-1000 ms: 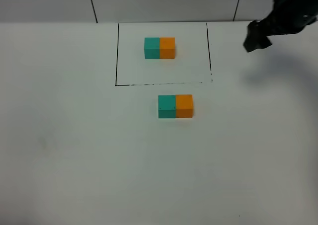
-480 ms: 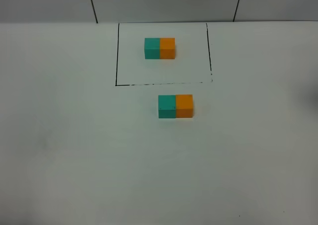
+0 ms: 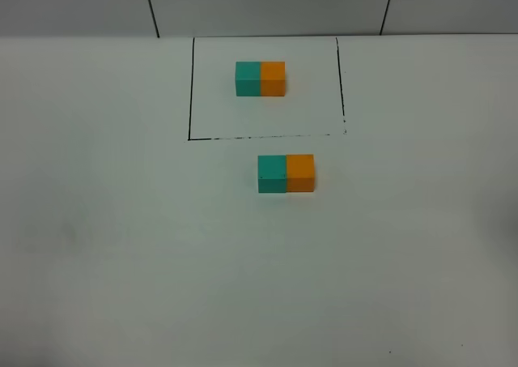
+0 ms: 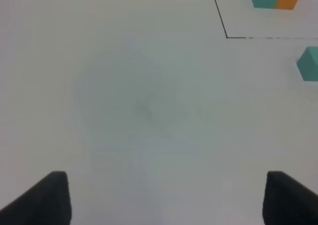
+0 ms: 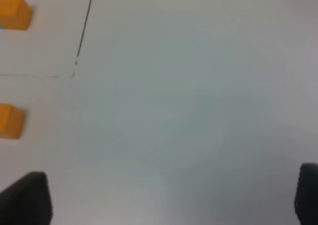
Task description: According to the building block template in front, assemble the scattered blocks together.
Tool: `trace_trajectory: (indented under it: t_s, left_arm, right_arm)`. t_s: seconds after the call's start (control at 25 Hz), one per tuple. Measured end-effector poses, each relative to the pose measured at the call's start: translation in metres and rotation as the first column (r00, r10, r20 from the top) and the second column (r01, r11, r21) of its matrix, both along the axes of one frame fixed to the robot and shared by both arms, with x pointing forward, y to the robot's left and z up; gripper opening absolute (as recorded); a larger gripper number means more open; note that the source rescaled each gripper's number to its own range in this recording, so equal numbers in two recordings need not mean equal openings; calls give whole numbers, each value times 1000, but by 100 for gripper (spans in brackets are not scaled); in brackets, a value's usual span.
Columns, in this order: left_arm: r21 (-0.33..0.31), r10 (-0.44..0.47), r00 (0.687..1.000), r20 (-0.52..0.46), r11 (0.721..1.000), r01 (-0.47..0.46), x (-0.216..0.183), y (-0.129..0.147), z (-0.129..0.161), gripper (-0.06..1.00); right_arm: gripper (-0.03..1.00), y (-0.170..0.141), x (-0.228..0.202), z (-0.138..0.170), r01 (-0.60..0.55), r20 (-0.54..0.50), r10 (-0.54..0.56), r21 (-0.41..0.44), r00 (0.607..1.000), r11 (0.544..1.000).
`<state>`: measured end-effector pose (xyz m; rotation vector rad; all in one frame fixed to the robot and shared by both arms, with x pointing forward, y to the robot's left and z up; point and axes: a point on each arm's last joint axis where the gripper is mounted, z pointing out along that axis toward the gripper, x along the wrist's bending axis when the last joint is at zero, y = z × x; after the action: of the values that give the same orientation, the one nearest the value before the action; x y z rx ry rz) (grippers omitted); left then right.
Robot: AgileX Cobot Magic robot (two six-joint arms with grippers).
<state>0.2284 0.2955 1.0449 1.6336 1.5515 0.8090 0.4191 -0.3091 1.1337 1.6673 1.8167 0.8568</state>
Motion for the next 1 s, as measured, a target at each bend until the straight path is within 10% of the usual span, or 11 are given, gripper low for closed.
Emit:
trace_trajectory:
  t_s: [1.0]
  left_arm:
    - [0,0,1000,0,1000,0,0,0,0,66]
  right_arm:
    - [94,27,-162,-75,-66,135,58,53,989,996]
